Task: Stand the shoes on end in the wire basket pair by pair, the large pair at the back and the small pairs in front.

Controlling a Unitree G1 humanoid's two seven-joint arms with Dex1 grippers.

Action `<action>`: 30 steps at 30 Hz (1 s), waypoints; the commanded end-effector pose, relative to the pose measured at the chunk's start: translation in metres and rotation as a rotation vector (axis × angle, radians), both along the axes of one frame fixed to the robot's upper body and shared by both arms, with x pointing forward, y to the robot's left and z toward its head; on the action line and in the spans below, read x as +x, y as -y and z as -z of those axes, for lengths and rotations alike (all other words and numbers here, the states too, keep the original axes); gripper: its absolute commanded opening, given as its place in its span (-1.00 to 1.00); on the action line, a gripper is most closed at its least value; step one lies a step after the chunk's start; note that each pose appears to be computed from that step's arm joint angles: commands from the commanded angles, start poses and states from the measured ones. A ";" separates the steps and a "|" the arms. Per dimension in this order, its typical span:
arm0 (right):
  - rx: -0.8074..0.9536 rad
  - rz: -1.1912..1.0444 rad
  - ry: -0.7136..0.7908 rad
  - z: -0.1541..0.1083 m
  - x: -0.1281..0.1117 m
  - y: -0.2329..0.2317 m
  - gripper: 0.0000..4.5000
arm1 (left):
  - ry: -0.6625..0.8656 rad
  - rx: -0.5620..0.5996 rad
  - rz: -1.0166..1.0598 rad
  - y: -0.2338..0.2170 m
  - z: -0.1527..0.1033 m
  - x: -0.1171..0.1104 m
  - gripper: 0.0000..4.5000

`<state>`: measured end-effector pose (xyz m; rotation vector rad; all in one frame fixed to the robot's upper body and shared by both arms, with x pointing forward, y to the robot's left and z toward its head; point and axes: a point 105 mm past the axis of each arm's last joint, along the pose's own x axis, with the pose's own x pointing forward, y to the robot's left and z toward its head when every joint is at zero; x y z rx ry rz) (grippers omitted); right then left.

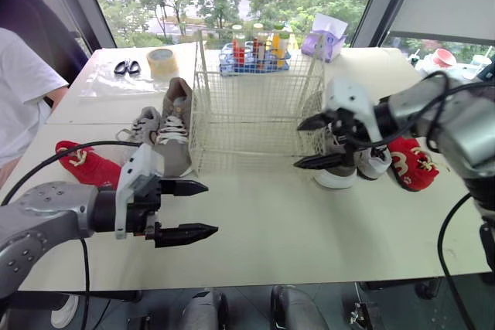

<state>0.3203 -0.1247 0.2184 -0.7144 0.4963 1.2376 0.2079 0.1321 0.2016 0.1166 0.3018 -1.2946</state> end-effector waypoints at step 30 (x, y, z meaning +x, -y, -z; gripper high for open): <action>-0.177 -0.112 0.306 -0.007 0.043 -0.006 -0.98 | 0.102 -0.028 -0.071 0.006 -0.011 0.017 1.00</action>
